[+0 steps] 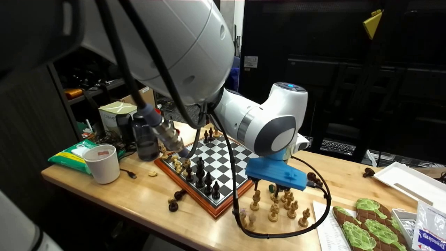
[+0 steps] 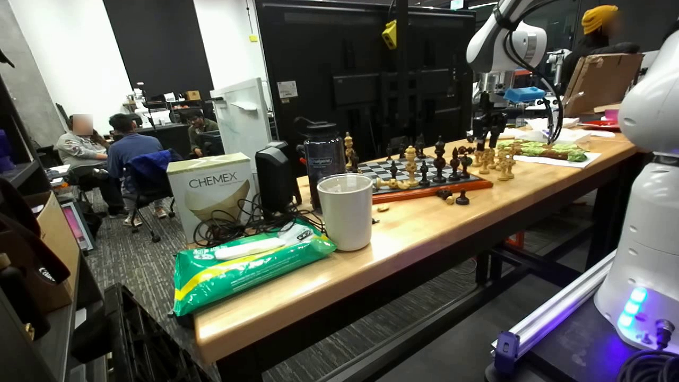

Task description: Put one of the beige chess pieces on the chess board

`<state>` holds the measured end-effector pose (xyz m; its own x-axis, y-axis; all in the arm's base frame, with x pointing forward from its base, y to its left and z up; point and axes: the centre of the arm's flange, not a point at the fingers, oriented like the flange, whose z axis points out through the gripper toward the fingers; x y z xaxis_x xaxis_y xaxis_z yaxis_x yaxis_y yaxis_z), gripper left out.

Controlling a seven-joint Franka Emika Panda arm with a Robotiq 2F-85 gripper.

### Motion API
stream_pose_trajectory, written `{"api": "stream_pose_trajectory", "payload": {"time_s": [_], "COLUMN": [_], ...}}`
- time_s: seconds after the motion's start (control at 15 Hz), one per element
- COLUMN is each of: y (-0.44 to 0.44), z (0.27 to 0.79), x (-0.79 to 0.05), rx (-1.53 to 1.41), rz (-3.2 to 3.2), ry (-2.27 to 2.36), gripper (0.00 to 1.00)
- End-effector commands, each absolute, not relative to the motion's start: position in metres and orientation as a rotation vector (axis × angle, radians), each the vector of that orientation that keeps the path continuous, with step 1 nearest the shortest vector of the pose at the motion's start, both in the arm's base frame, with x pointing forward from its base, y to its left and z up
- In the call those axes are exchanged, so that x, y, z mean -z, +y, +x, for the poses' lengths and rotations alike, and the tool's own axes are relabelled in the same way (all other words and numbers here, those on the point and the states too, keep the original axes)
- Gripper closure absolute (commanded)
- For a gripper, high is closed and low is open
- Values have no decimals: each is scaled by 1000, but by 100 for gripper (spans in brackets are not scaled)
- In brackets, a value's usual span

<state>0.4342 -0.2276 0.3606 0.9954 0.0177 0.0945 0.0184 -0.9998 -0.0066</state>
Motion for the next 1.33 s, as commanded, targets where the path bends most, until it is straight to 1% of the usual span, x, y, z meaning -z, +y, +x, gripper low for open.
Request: {"api": "stream_pose_trajectory", "payload": {"time_s": [0.0,0.13,0.27,0.8,0.87,0.93,1.07,1.27], "y": [-227,-226,-224,-219,-218,-216,-213,-210], "z": [431,431,430,426,427,429,435,445], "x": [-355,-356,-354,-353,-354,-356,-362,-372], "rx": [156,159,153,136,134,131,129,139], "rz": [-3118,-3121,-3122,-3125,-3129,-3137,-3154,-3168], "ry": [-34,-34,-36,-42,-51,-59,-82,-120], "gripper": [68,85,100,100,81,73,64,42]}}
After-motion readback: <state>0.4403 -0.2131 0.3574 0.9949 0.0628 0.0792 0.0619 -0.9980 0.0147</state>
